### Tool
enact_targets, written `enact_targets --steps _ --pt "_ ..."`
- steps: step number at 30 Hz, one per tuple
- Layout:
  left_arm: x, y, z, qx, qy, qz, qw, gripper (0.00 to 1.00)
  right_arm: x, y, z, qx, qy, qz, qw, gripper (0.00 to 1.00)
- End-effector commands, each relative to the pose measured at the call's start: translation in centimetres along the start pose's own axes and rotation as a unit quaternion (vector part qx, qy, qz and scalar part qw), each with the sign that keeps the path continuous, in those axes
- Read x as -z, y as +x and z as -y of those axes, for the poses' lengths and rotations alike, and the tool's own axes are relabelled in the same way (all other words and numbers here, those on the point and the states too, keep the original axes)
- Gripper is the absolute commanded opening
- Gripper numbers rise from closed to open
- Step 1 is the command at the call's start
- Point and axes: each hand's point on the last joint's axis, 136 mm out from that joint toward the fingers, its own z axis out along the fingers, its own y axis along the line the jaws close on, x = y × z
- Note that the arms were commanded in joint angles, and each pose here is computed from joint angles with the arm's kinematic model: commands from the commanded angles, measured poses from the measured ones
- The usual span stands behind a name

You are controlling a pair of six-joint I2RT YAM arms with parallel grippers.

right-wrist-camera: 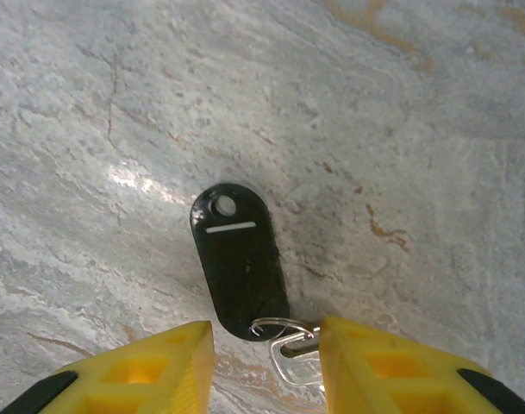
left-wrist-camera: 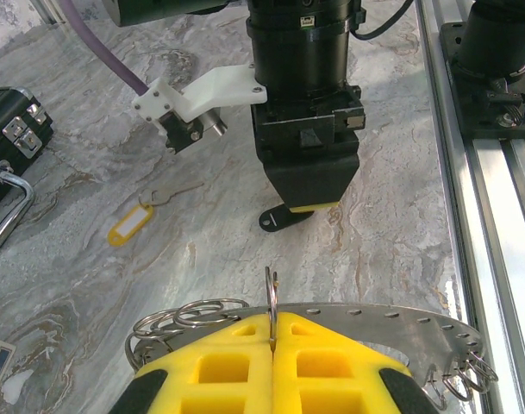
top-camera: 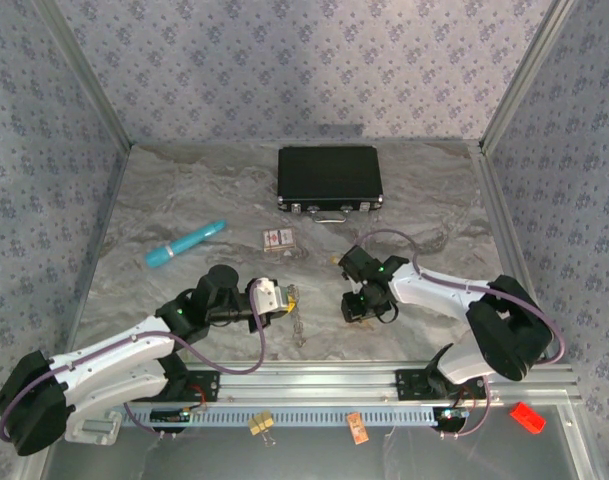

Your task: Put the keys on the keyring

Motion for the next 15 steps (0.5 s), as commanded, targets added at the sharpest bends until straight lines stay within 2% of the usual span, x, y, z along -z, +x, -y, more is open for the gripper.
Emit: enact_targets --steps 1,10,15 --pt "0.40 -2.08 -0.09 -0.019 0.001 0.023 1.000 0.00 -0.10 -0.11 -0.16 0.011 0.004 -0.009 1.000 0.37" --pt "0.41 -2.09 -0.08 -0.020 0.002 0.022 1.000 0.00 -0.50 -0.24 0.25 0.017 0.022 -0.017 0.999 0.34" --pt "0.45 -2.13 -0.12 -0.021 0.001 0.021 1.000 0.00 -0.29 -0.40 0.11 0.018 0.022 -0.016 0.999 0.19"
